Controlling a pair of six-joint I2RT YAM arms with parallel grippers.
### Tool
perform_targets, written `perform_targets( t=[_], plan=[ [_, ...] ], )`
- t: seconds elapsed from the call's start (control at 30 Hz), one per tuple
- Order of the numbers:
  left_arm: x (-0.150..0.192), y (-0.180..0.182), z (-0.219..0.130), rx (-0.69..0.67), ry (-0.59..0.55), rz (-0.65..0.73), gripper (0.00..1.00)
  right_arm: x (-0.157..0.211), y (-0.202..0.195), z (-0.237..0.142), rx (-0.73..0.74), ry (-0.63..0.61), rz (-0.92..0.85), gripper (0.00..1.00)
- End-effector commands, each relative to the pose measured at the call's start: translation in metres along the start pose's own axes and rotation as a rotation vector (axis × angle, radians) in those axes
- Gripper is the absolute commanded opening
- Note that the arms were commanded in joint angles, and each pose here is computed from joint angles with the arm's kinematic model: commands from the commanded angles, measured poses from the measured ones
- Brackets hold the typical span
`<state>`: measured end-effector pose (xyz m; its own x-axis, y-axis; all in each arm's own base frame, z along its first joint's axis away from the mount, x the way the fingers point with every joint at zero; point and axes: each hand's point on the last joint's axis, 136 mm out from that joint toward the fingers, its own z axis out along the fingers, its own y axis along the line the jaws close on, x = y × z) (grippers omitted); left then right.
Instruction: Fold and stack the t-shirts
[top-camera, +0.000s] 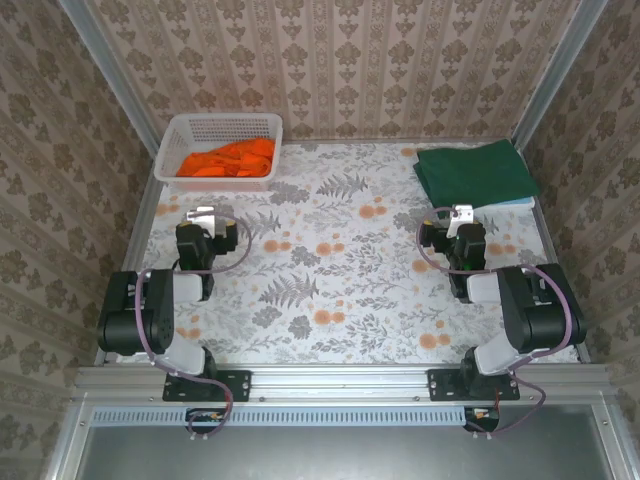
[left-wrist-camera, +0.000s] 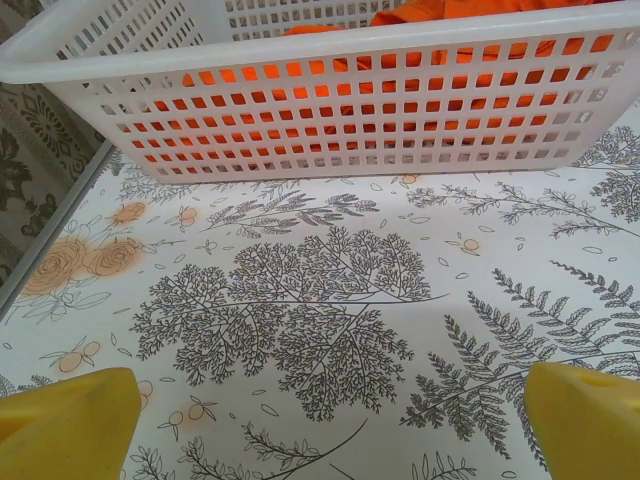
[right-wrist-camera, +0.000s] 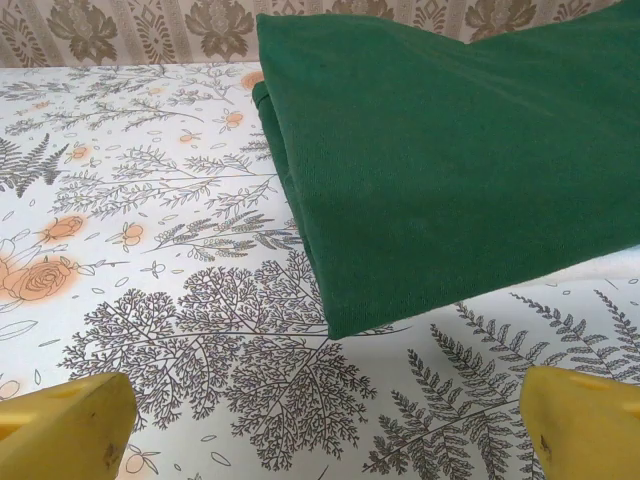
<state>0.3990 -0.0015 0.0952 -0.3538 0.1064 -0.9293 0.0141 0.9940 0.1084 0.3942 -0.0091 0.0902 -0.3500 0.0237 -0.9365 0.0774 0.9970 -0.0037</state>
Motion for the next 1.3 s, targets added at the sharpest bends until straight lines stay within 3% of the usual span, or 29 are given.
perform_targets(
  t=[0.0, 1.13, 1.27],
  plan=[
    [0.0, -0.001, 0.001, 0.012, 0.0, -0.008, 1.0, -0.009, 0.003, 0.002, -0.021, -0.018, 0.011, 0.99],
    [0.001, -0.001, 0.0, 0.012, -0.001, -0.008, 1.0, -0.01, 0.009, -0.002, -0.024, -0.033, -0.023, 1.0],
    [-0.009, 0.01, -0.011, -0.055, -0.041, -0.028, 1.0, -0.029, -0.001, -0.02, 0.045, -0.084, -0.005, 0.99]
  ],
)
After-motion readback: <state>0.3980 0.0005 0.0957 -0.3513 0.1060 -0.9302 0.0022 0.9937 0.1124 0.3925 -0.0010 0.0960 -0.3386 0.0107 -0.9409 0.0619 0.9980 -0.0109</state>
